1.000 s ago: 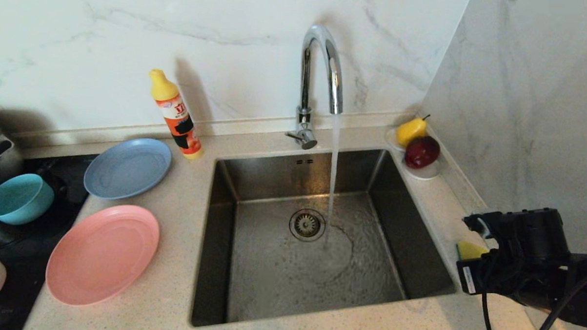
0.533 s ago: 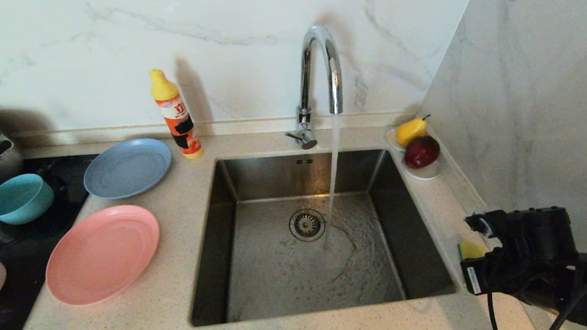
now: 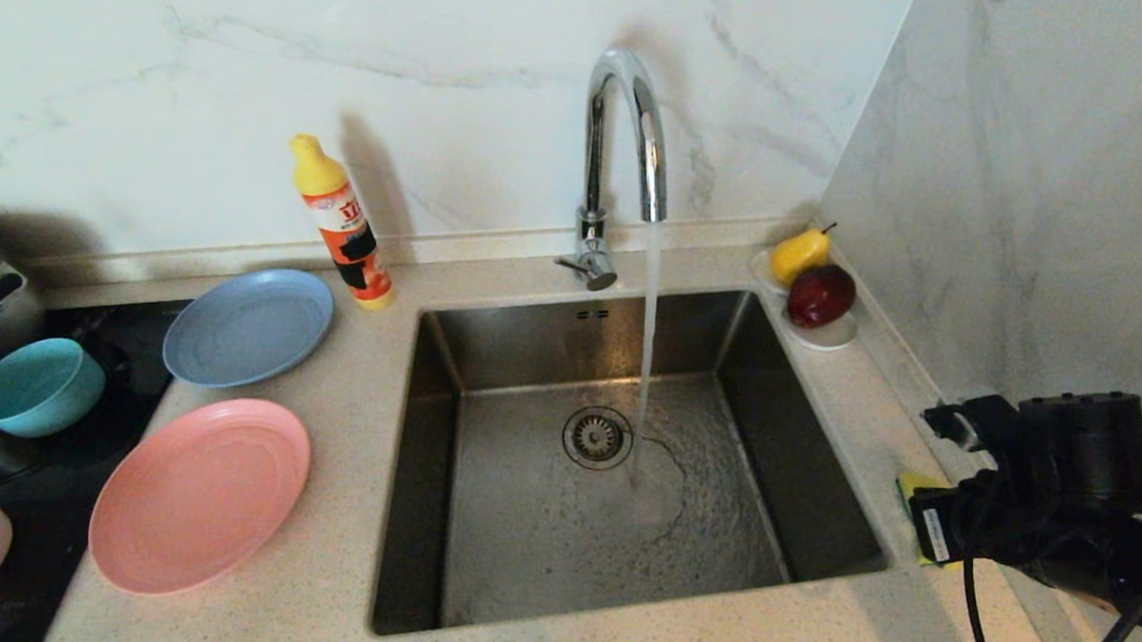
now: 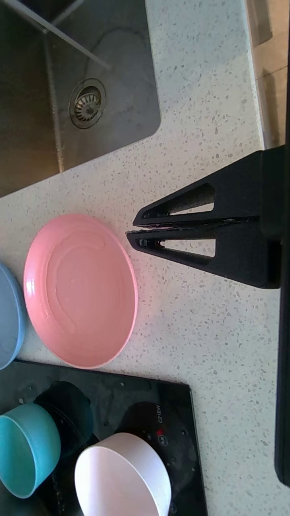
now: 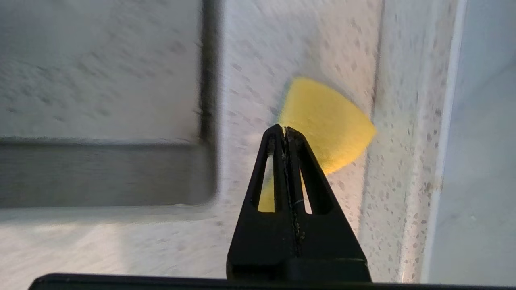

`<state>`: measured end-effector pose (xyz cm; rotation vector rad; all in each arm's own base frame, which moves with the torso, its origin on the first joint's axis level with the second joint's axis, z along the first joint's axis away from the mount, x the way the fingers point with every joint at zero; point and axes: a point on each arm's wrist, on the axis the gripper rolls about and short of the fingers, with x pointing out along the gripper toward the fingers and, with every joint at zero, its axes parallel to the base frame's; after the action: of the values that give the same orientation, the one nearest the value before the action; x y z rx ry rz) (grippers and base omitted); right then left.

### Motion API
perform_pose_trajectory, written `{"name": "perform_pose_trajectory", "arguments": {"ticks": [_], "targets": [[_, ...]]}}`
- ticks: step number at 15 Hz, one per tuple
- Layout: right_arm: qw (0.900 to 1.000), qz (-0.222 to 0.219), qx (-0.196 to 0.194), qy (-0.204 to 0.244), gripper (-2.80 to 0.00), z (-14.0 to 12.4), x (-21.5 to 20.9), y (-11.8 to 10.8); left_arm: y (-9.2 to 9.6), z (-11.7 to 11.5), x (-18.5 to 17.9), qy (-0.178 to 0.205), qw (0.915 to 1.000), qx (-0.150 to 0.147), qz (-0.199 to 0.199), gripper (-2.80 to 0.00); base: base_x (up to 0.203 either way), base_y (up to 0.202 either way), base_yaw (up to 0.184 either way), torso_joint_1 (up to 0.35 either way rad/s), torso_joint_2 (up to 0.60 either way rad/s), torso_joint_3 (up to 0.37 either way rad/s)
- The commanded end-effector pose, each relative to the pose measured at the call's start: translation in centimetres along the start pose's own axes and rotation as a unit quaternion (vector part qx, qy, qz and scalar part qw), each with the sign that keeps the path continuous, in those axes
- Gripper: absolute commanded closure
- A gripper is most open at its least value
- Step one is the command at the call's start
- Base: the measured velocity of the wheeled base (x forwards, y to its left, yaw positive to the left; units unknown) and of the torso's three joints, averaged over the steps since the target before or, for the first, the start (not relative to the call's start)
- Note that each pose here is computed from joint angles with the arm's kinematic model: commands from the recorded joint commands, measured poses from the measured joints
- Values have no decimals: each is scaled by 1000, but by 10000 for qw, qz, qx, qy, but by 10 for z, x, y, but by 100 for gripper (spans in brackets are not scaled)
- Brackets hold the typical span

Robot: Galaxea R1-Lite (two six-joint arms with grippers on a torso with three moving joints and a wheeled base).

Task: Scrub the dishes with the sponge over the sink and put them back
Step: Turn off the faucet

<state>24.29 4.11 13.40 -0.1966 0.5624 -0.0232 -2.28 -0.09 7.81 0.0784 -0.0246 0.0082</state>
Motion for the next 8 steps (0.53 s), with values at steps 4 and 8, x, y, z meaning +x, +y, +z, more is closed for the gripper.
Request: {"name": "perform_pose_trajectory", "arguments": {"ticks": [4, 8], "targets": [[9995, 106, 55, -290, 0, 6, -16, -6, 0, -5, 1, 86, 10000, 0, -5, 0, 0, 0, 0, 0, 0, 0], [9993, -304, 204, 102, 0, -3, 7, -16, 0, -5, 1, 94, 10000, 0, -6, 0, 0, 0, 0, 0, 0, 0]]}}
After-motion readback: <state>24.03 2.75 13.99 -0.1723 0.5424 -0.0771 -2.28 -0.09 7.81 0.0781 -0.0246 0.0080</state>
